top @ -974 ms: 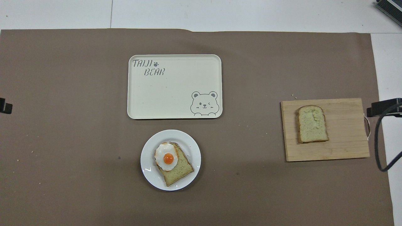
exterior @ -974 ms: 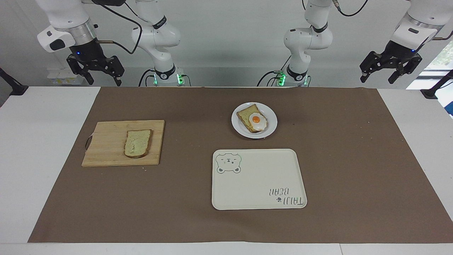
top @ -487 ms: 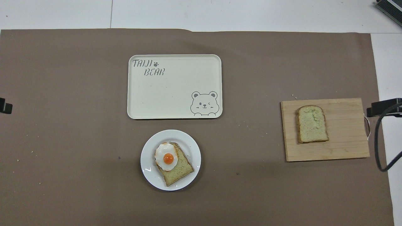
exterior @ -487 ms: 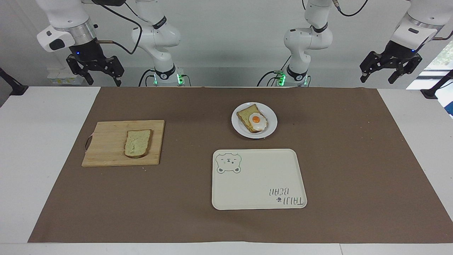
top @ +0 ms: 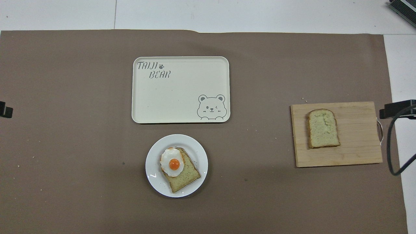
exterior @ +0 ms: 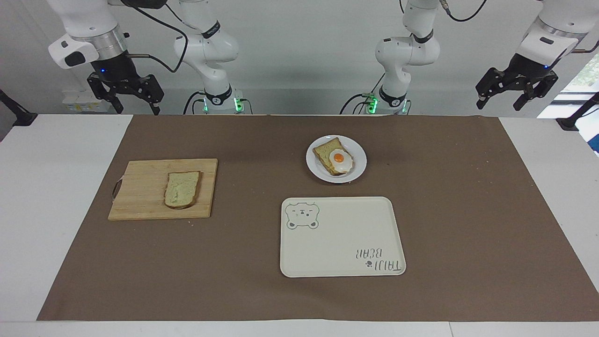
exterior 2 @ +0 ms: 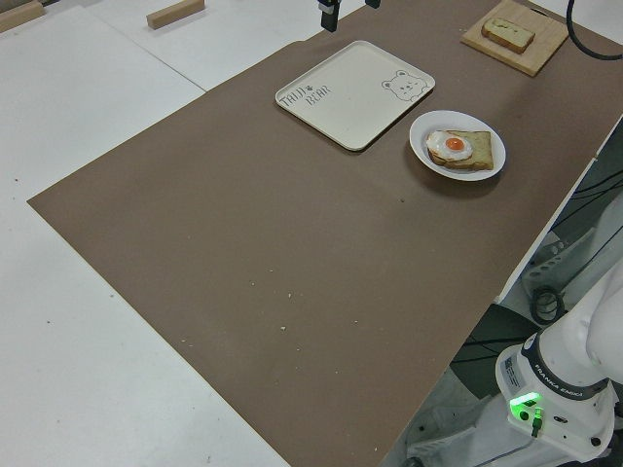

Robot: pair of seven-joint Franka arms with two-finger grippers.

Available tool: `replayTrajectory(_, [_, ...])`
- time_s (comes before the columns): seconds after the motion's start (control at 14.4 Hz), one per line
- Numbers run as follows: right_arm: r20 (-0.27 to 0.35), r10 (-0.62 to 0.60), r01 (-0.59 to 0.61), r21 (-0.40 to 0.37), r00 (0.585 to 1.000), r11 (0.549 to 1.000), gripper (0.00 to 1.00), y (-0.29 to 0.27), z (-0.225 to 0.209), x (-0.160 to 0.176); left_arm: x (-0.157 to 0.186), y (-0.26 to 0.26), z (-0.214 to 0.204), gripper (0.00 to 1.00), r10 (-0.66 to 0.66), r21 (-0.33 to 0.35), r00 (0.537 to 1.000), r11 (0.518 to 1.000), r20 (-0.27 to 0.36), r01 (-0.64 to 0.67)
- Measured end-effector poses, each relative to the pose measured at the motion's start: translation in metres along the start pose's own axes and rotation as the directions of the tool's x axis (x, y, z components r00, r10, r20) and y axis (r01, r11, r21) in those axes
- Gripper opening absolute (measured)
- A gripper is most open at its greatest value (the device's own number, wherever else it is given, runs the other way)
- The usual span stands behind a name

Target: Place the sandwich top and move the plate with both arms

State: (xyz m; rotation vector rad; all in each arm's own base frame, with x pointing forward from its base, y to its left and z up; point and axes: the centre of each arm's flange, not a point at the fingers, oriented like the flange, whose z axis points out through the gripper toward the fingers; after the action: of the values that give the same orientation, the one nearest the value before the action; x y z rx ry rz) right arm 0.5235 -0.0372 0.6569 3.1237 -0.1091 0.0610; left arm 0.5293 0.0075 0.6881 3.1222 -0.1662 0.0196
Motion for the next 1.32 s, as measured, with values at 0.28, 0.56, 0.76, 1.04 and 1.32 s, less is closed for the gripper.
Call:
replayTrajectory(0.28, [0.004, 0.0, 0.0, 0.0, 1.0, 1.0, 1.0, -0.0001, 0.0018, -0.0001, 0.0, 0.0, 0.0, 1.0, 0.0, 0.0, 1.0, 1.0, 0.0, 0.0])
replayTrajectory(0.56, [0.005, 0.0, 0.0, 0.0, 1.0, 1.0, 1.0, -0.0001, 0.0026, -0.0001, 0.0, 0.0, 0.0, 1.0, 0.0, 0.0, 1.0, 1.0, 0.0, 0.0])
replayTrajectory(0.76, [0.006, 0.0, 0.0, 0.0, 1.0, 1.0, 1.0, -0.0001, 0.0027, -0.0001, 0.0, 0.0, 0.0, 1.0, 0.0, 0.0, 1.0, 1.0, 0.0, 0.0])
replayTrajectory(1.04, [0.006, 0.0, 0.0, 0.0, 1.0, 1.0, 1.0, -0.0001, 0.0029, -0.0001, 0.0, 0.0, 0.0, 1.0, 0.0, 0.0, 1.0, 1.0, 0.0, 0.0])
replayTrajectory(1.32, [0.012, 0.0, 0.0, 0.0, 1.0, 1.0, 1.0, -0.0002, 0.0055, -0.0002, 0.0, 0.0, 0.0, 1.0, 0.0, 0.0, 1.0, 1.0, 0.0, 0.0])
